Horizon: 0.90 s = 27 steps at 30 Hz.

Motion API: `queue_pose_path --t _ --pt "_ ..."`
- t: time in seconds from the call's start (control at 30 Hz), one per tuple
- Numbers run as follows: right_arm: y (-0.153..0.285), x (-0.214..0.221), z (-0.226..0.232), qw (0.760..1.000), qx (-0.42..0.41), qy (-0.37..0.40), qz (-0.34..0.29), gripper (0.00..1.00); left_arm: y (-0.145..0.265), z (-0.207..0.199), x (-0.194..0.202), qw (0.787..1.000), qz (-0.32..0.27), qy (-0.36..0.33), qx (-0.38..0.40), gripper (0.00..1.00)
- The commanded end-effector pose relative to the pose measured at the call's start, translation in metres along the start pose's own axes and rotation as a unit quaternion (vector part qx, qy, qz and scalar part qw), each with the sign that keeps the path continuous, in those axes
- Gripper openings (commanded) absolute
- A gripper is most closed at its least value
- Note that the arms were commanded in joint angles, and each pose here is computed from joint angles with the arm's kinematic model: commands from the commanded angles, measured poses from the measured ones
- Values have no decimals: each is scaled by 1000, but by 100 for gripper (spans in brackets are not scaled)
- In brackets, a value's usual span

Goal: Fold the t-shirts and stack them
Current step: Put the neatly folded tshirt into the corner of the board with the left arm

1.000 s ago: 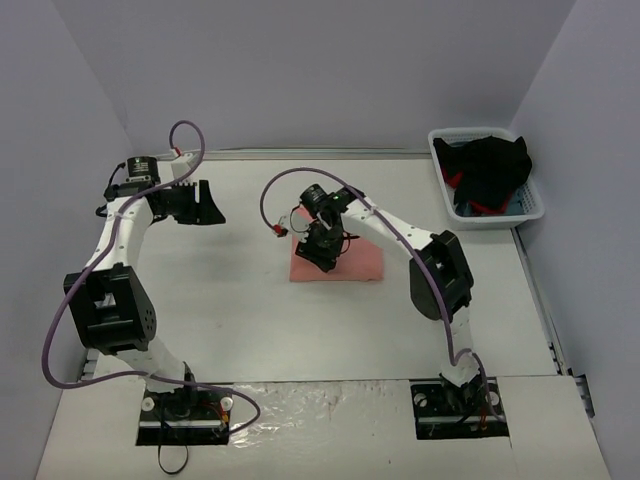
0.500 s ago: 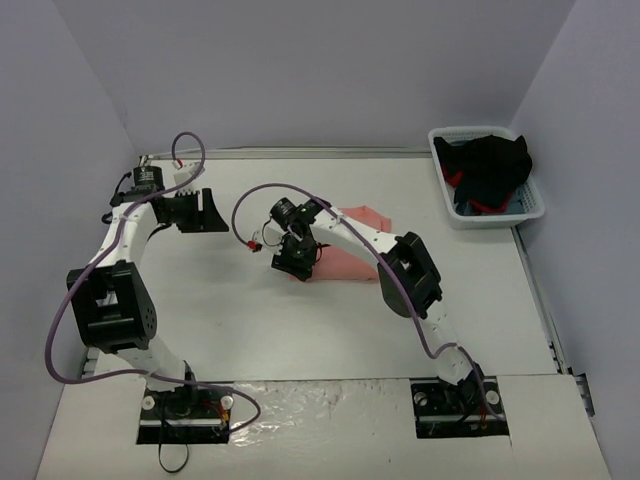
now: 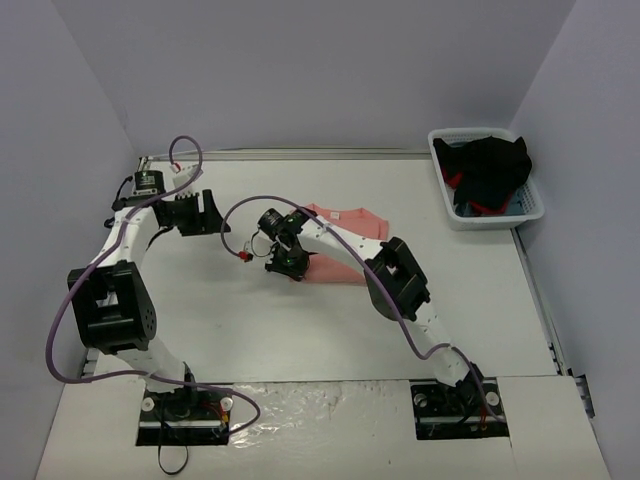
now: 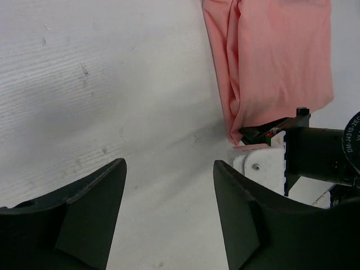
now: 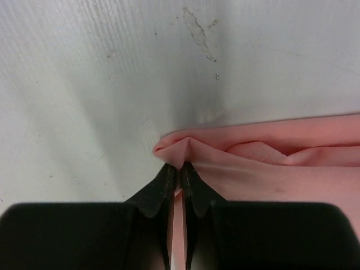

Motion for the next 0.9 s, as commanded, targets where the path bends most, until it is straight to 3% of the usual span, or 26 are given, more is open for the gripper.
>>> queue_pose_path --t 0.0,0.23,0.4,0.57,0.67,0.87 --pt "-10 6 12 999 -18 -8 33 0 3 -3 -3 1000 -25 15 7 62" --pt "21 2 9 999 30 2 40 0 -8 -7 6 996 -17 67 61 71" --pt "58 -4 4 997 74 2 23 0 -28 -4 8 985 16 137 101 72" --pt "82 -3 2 994 104 0 20 0 -51 -9 16 978 56 162 118 80" --pt "85 -2 2 994 107 0 19 0 -67 -21 19 973 73 168 140 81" --pt "73 1 4 995 94 0 32 0 -98 -42 31 962 99 183 176 96"
Point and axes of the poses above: each gripper's point midway between its finger pads, its own y axis back along the fingers, its own z axis along the line the jaws close on, x = y × z, the point moved 6 cm from there along y, back along the fingers, and after that the axes turned 12 degrees about y, right-handed, at the moved point
